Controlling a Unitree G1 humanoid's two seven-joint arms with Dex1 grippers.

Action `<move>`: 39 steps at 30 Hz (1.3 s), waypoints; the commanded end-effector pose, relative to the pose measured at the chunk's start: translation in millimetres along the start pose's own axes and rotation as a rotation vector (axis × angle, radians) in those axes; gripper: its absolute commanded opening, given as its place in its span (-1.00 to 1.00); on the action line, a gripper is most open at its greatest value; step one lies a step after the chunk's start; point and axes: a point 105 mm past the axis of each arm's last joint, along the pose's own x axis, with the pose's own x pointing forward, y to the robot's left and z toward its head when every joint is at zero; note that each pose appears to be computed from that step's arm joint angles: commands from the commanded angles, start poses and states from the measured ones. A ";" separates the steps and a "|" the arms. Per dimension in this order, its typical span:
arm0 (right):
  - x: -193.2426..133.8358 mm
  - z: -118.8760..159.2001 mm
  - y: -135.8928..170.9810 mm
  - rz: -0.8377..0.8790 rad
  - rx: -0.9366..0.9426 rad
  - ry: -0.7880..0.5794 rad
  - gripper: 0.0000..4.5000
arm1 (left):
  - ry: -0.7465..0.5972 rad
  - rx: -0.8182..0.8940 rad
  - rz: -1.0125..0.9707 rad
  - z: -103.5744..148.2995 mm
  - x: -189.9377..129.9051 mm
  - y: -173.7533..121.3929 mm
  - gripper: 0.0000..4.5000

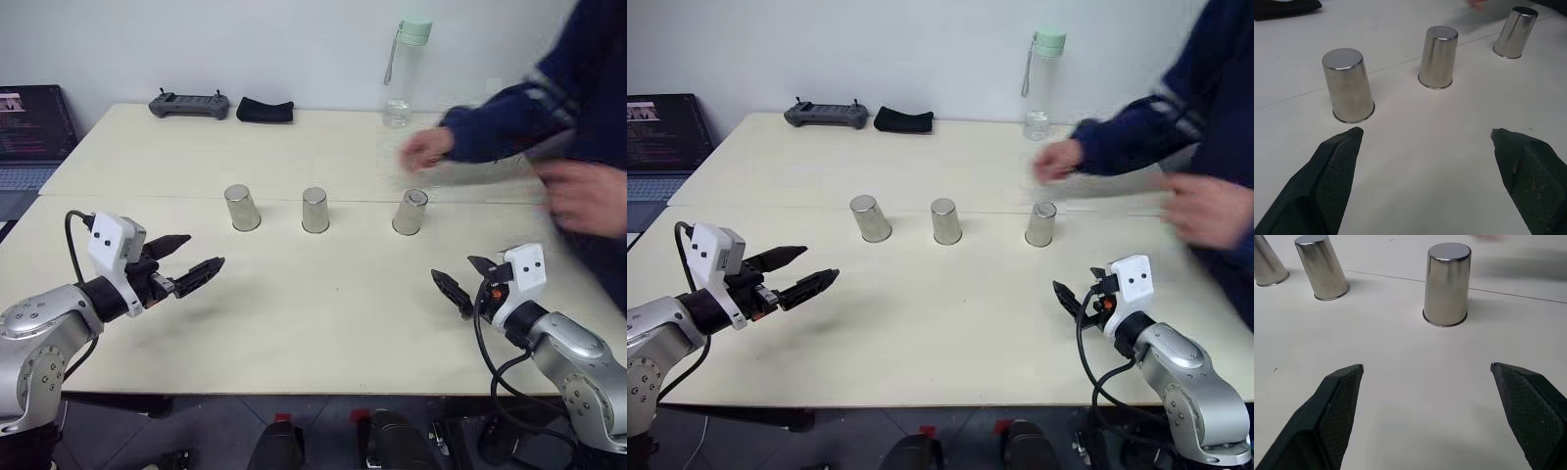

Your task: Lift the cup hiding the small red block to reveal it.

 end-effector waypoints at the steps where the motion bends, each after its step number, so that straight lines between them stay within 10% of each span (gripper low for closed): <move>1: -0.7 13.0 3.7 0.012 -0.029 -0.047 0.97 | -0.012 0.038 0.010 6.9 -3.8 2.0 1.00; 23: 7.3 20.5 11.6 0.056 -0.041 -0.067 0.97 | -0.025 0.047 0.037 7.2 0.7 2.8 1.00; 39: 9.5 35.9 52.3 0.310 -0.050 -0.095 0.97 | -0.177 0.030 0.107 -1.3 122.3 -32.3 1.00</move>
